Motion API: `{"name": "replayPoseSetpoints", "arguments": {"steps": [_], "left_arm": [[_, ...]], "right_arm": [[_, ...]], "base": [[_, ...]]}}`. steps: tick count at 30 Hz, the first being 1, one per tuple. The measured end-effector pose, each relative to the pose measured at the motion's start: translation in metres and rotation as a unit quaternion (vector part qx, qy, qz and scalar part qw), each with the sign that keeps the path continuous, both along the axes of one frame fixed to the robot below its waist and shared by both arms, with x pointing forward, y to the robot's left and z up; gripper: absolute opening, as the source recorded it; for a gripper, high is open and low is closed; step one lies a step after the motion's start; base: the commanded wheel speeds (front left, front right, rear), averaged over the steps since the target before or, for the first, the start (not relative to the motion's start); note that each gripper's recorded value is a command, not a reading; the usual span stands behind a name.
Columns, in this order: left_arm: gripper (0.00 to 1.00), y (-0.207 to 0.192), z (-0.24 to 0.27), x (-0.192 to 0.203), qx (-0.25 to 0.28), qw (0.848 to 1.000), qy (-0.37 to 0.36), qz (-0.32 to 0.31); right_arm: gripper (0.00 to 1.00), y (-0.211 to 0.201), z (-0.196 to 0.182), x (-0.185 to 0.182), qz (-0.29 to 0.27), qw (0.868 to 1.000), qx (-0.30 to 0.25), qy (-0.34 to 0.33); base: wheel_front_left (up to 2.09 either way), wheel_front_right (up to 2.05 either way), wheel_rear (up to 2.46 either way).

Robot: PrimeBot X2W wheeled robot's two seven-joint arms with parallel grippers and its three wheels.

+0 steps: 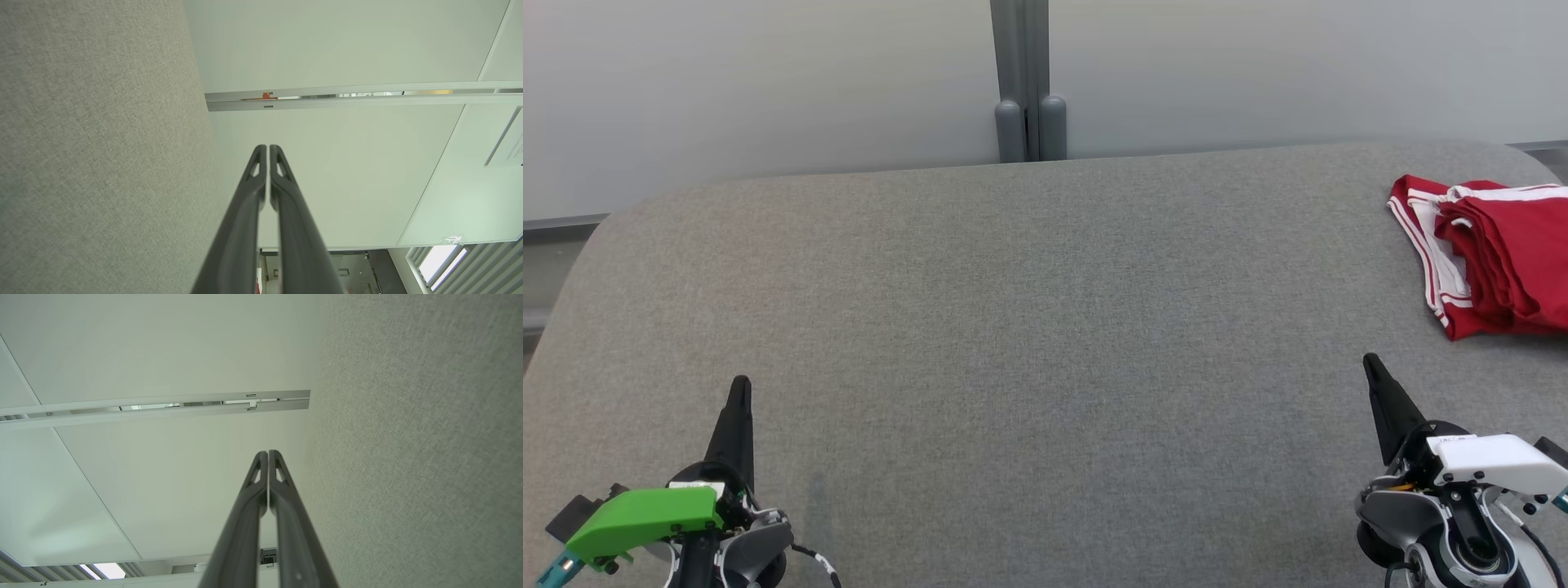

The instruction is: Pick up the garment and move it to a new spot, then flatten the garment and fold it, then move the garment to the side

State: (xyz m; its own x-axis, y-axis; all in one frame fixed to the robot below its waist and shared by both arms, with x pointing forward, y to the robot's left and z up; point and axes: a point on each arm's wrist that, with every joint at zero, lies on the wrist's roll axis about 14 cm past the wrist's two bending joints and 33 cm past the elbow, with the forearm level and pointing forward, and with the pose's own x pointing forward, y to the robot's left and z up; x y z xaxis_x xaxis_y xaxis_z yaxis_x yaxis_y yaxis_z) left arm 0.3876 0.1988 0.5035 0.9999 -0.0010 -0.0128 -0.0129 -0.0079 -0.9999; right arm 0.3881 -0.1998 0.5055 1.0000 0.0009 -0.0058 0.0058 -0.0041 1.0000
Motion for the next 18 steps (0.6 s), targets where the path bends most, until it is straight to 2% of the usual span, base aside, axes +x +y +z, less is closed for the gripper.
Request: {"name": "replayPoseSetpoints", "arguments": {"steps": [18], "left_arm": [[0.00, 0.0000, 0.0000, 0.0000, 0.000, 1.000, 0.000, 0.000]], "right_arm": [[0.00, -0.0001, 0.0000, 0.0000, 0.000, 1.000, 0.000, 0.000]], "base": [[0.00, 0.00, 0.00]]}}
